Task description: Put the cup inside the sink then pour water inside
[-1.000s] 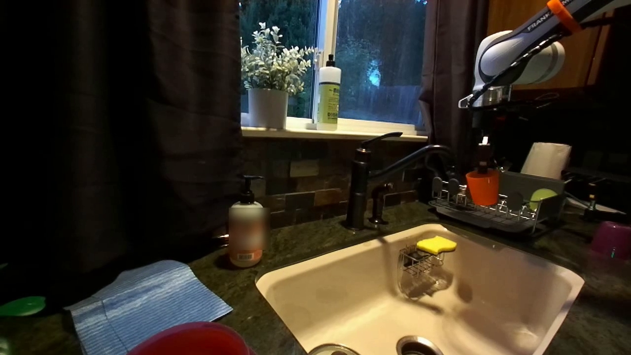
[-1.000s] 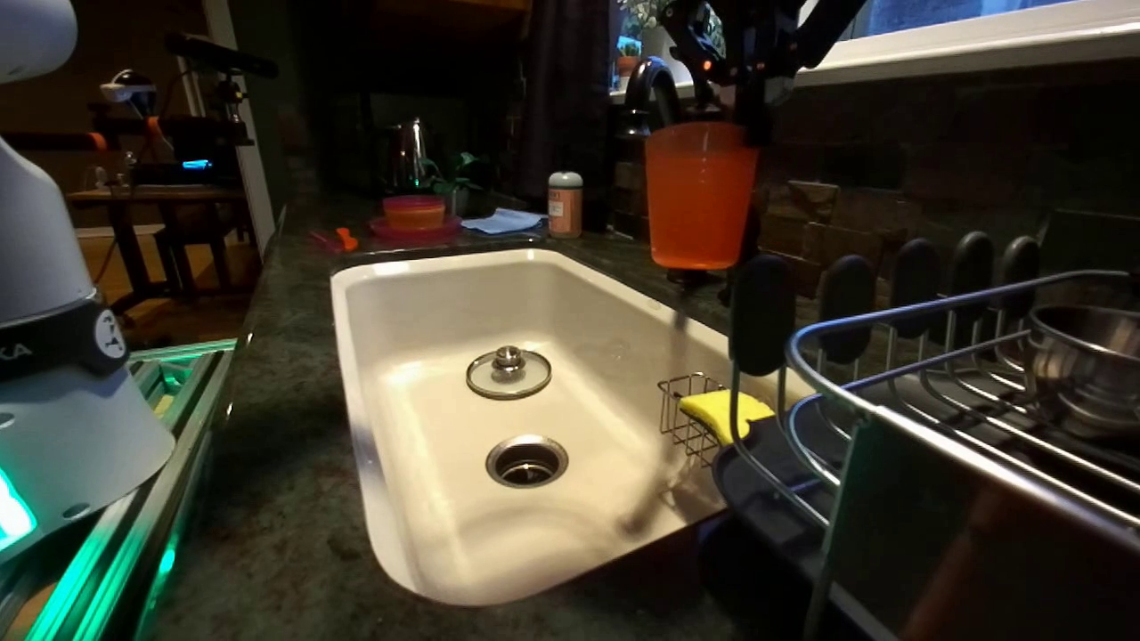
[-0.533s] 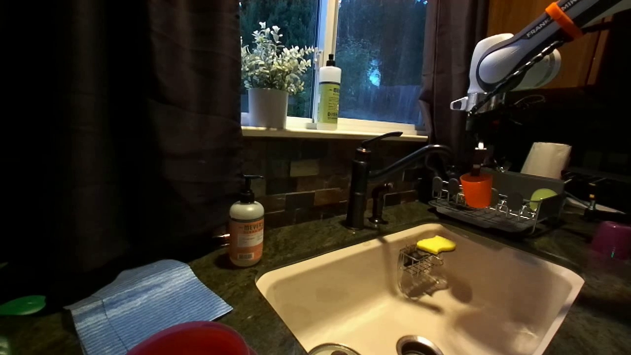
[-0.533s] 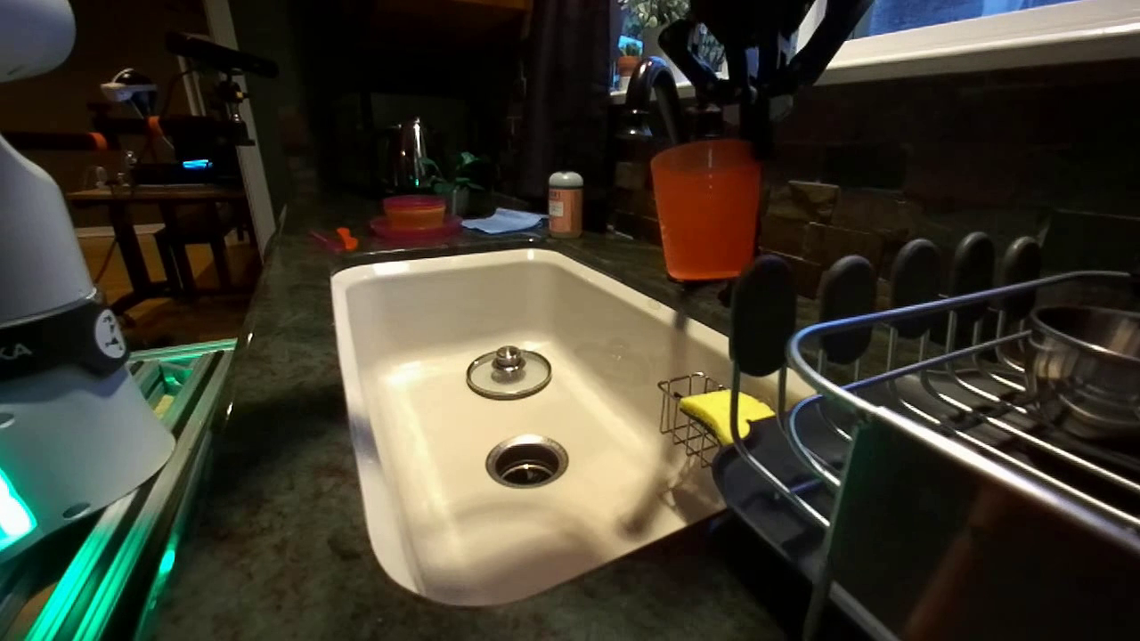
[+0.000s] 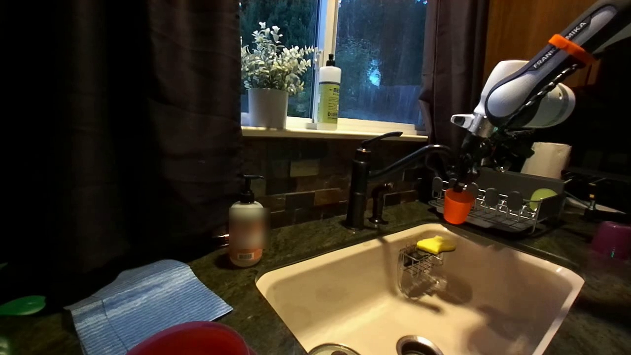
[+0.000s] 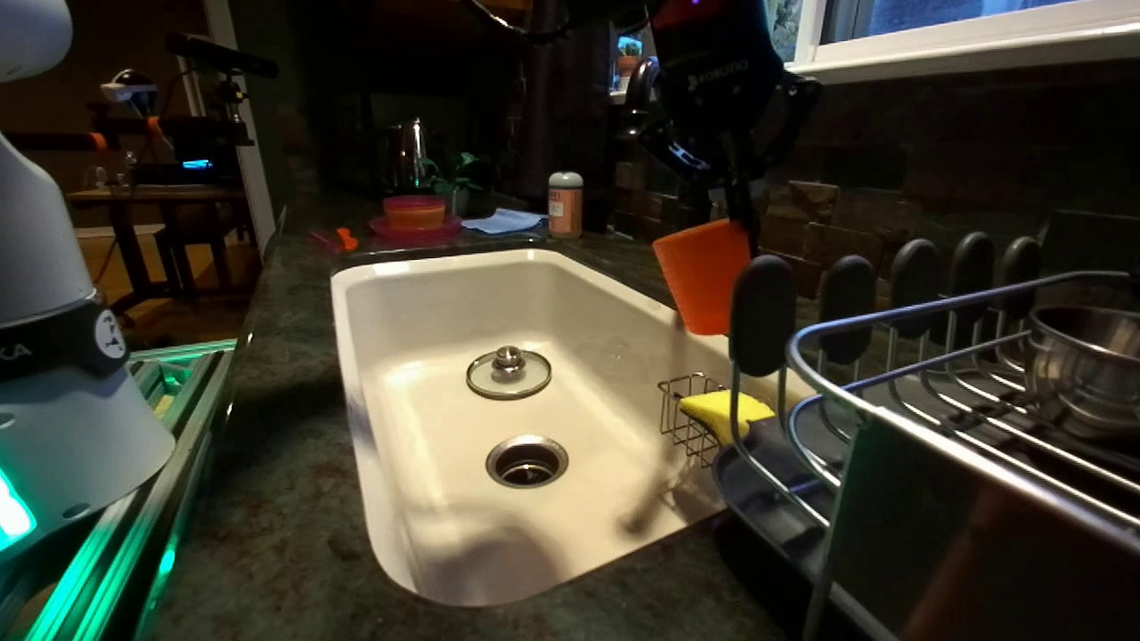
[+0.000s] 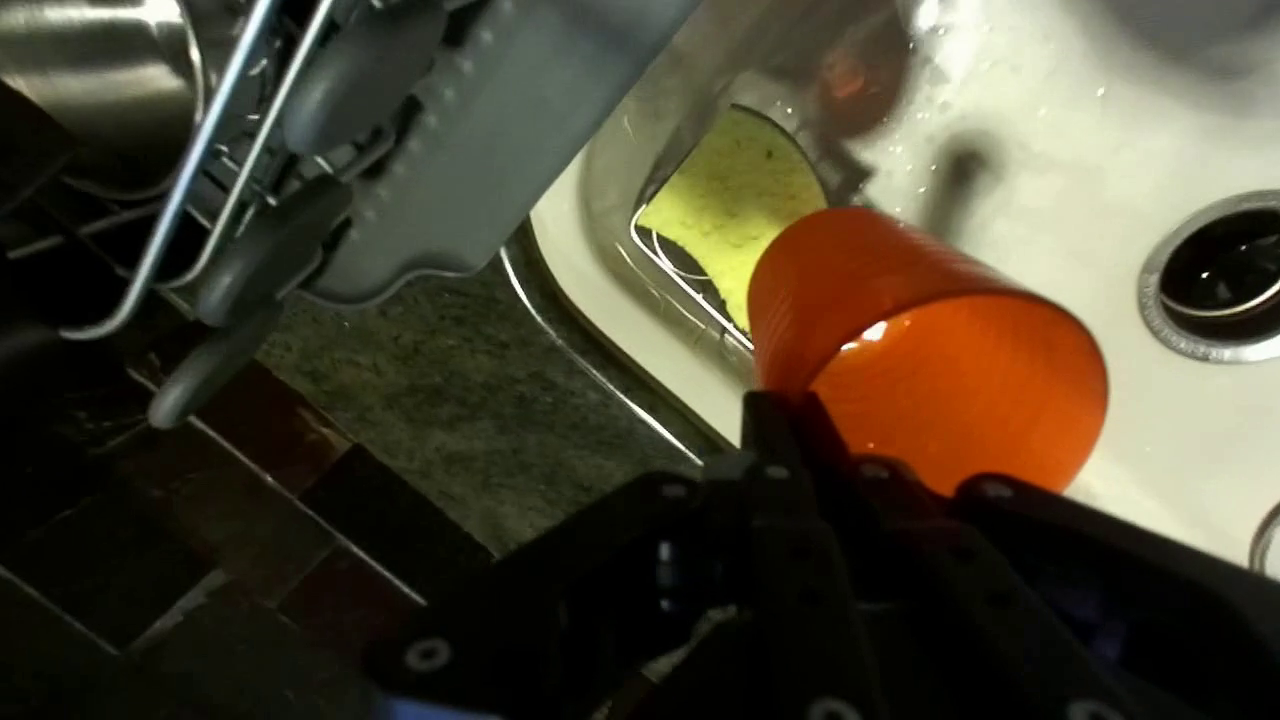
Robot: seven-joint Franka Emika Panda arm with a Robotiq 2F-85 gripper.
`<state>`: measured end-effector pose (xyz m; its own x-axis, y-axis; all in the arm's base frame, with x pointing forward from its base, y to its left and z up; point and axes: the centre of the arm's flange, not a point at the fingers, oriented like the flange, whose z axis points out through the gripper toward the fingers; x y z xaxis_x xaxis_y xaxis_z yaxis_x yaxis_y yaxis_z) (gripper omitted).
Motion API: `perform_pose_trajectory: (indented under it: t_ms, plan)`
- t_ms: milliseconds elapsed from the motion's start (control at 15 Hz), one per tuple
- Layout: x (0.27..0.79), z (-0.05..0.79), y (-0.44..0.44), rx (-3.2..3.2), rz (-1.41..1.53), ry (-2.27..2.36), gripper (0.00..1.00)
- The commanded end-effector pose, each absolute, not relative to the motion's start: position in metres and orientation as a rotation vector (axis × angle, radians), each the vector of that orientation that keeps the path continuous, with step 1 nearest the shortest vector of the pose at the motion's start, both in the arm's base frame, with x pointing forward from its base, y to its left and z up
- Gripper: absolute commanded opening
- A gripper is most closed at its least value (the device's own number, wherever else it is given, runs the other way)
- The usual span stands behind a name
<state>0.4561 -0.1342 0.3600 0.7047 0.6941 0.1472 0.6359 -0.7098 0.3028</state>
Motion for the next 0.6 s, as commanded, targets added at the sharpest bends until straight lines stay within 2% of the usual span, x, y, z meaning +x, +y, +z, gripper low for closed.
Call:
perform_pose_trajectory:
  t_ms: [0,333,533]
  plan:
    - [0.436,0.338,-0.142,2.794,0.519,1.086,0.01]
    - [0.435,0.324,-0.139,2.969,0.540,0.981,0.01]
    - [0.438,0.315,-0.147,3.059,0.435,0.931,0.01]
